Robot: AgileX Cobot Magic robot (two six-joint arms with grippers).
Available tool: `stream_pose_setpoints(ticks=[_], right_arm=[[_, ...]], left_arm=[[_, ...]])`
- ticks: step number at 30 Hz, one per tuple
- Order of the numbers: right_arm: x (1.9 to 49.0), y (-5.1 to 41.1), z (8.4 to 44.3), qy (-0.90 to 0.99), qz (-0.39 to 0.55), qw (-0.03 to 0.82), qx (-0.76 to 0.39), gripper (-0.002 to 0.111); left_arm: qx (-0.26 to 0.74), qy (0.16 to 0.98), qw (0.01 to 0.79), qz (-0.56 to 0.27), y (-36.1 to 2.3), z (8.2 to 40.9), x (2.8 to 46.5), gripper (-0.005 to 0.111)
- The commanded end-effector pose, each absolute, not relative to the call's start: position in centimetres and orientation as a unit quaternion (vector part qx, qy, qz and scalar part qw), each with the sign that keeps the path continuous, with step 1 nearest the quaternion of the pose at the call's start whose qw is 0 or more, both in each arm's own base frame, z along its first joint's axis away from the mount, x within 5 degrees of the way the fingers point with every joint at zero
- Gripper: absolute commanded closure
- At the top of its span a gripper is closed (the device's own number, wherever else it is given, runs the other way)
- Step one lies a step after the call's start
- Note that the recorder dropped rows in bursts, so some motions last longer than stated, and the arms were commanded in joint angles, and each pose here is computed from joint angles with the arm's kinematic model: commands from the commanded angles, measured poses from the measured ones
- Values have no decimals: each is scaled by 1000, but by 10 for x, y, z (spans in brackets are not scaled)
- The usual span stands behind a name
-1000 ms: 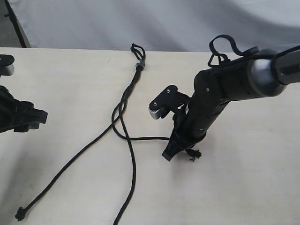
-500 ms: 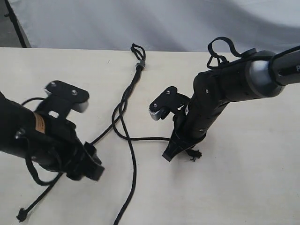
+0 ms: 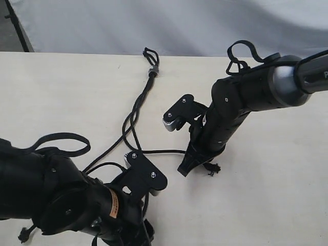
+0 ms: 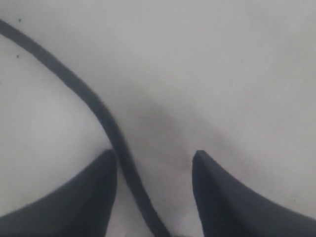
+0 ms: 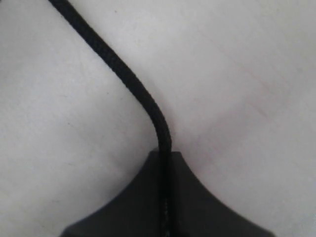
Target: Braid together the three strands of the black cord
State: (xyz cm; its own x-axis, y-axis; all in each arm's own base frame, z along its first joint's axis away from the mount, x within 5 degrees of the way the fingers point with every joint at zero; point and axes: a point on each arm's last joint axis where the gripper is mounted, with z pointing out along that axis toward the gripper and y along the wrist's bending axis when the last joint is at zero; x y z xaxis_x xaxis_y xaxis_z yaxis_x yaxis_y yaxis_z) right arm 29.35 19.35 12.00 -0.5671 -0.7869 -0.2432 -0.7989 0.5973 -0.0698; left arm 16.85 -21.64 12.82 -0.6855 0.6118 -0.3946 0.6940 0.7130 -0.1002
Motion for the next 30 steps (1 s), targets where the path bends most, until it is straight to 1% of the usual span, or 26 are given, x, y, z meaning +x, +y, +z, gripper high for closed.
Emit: stream_pose_setpoints(ticks=[1, 3, 5, 12, 17, 22, 26, 30], right_arm=[[296, 192, 121, 886, 23, 130, -445, 109], [296, 192, 121, 886, 23, 130, -445, 109], [296, 192, 121, 886, 23, 130, -444, 109], [292, 191, 120, 894, 28, 108, -434, 109], [289, 190, 119, 900, 29, 90, -425, 109], [288, 189, 119, 901, 28, 80, -425, 109], [282, 186, 128, 902, 27, 61, -427, 109], [285, 184, 143, 893, 13, 92, -441, 109]], left_arm=[[358, 915, 150, -112, -216, 117, 167, 73], [361, 918, 128, -104, -213, 116, 163, 92], [362, 920, 111, -98, -211, 115, 161, 107], [367, 924, 72, -84, -207, 113, 155, 106], [383, 917, 61, -92, -212, 106, 130, 106], [371, 923, 52, -84, -201, 96, 118, 106], [370, 924, 52, -82, -198, 94, 116, 106], [370, 924, 52, -82, -198, 94, 116, 106]])
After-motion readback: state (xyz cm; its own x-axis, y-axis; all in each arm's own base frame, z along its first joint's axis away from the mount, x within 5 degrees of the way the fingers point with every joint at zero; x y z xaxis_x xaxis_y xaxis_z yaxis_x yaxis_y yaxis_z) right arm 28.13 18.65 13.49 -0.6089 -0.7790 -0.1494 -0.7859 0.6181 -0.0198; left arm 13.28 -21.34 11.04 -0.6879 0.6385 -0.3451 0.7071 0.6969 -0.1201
